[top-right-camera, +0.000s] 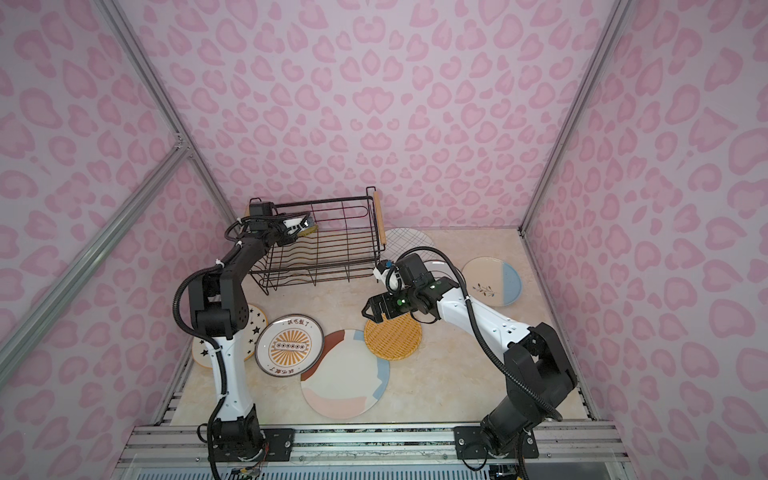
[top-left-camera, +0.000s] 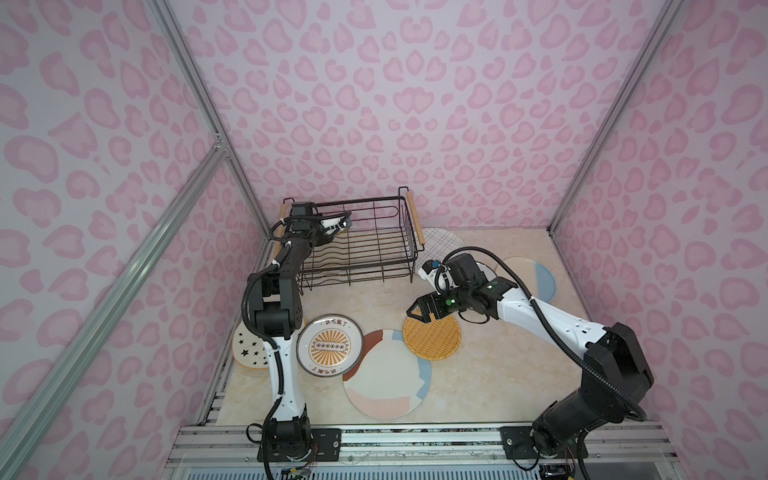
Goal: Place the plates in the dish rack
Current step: 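Lower the tray into a rack slot with the left gripper while the right arm approaches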
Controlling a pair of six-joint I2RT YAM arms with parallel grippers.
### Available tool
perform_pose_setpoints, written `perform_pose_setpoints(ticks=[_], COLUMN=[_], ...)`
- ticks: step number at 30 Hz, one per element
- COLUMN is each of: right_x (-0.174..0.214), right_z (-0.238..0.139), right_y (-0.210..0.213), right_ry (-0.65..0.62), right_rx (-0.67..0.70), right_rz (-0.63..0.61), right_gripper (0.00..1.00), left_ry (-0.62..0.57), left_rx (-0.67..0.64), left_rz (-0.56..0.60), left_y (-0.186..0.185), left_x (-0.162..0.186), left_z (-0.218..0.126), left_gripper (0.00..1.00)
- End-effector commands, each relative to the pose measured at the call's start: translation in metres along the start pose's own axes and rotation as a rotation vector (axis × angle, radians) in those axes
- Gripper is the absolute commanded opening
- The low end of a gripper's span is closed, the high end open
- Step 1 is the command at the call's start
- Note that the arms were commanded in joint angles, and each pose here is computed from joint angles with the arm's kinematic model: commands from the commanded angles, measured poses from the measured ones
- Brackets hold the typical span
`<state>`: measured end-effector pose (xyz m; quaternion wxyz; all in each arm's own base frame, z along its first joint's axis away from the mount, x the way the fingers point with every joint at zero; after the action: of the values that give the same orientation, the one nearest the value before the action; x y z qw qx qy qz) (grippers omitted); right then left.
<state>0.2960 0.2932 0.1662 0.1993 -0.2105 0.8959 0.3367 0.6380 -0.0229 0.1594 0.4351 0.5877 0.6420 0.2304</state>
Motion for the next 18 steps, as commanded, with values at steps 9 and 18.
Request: perform_pose_setpoints(ticks=[9, 18], right_x=[-0.006, -0.007], right_z=[-0.006, -0.018], right_y=[0.008, 0.01], right_ry=[-0.056, -0.07], right_rx=[-0.028, -0.011], right_rz=[-0.002, -0.03], right_gripper=[0.98, 0.98], left_ry=[0.05, 0.091], left_rx=[-0.151, -0.3], left_rz=[-0.01, -0.058], left_y=[0.014, 0.041], left_x=[-0.001, -0.003], left_z=[0.011, 0.013], left_gripper=[0.23, 0.45])
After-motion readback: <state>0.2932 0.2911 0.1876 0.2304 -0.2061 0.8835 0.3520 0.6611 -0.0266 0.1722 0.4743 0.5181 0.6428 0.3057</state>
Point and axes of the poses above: each gripper's point midway between its finger pads, its own z axis out along the fingers, its own y axis along the line the jaws close on, x = y × z, the point moved 1 cm from there along -z, back along the fingers, and after that the axes turned 4 degrees about z, right-handed, at the moved point
